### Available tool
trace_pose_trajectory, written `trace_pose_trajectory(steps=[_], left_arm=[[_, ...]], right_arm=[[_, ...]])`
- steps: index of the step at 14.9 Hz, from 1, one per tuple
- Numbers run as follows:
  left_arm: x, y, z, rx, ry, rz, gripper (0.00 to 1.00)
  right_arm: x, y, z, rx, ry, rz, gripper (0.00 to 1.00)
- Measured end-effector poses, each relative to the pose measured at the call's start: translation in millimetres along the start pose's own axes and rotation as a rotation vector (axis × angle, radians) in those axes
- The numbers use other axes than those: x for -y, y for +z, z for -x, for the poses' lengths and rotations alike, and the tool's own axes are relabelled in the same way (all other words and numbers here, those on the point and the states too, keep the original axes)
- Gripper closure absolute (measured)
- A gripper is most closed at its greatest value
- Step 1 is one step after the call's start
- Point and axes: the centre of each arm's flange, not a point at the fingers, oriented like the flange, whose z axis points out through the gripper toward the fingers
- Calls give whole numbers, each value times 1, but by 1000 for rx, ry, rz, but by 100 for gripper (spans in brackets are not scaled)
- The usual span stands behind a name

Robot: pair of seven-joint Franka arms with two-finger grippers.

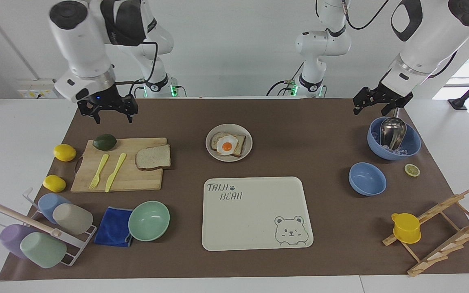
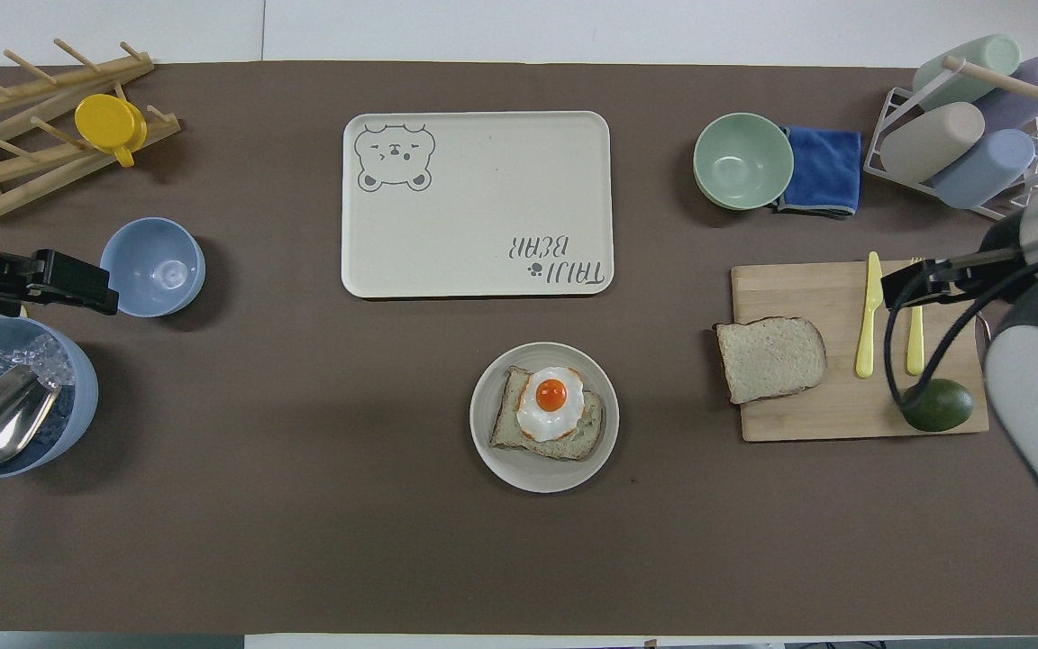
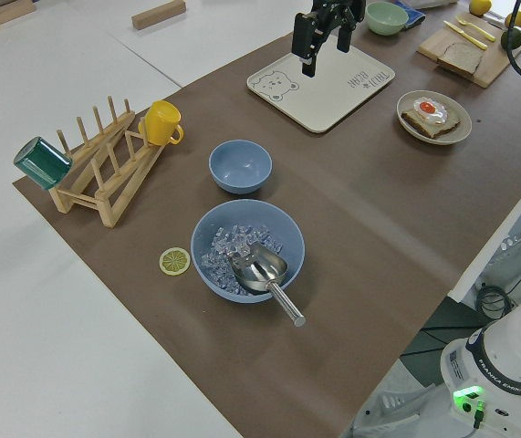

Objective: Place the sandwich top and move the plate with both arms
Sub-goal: 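Reach the right gripper to the bread slice on the cutting board and grasp it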

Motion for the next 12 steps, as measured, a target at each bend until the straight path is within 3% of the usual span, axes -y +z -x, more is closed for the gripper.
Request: trace_pose_trajectory(steps=[4, 7, 9, 12], left_arm=[[0, 0, 0, 0, 0, 0, 0], [0, 0, 0, 0, 0, 0, 0], [0, 0, 0, 0, 0, 0, 0], [0, 0, 0, 0, 0, 0, 0]], right_arm=[[118, 60, -6, 14, -43, 223, 0], [174, 121, 1, -13, -95, 285, 0], [185, 161, 13, -12, -123, 329, 0], [187, 189, 24, 4, -134, 357, 0]])
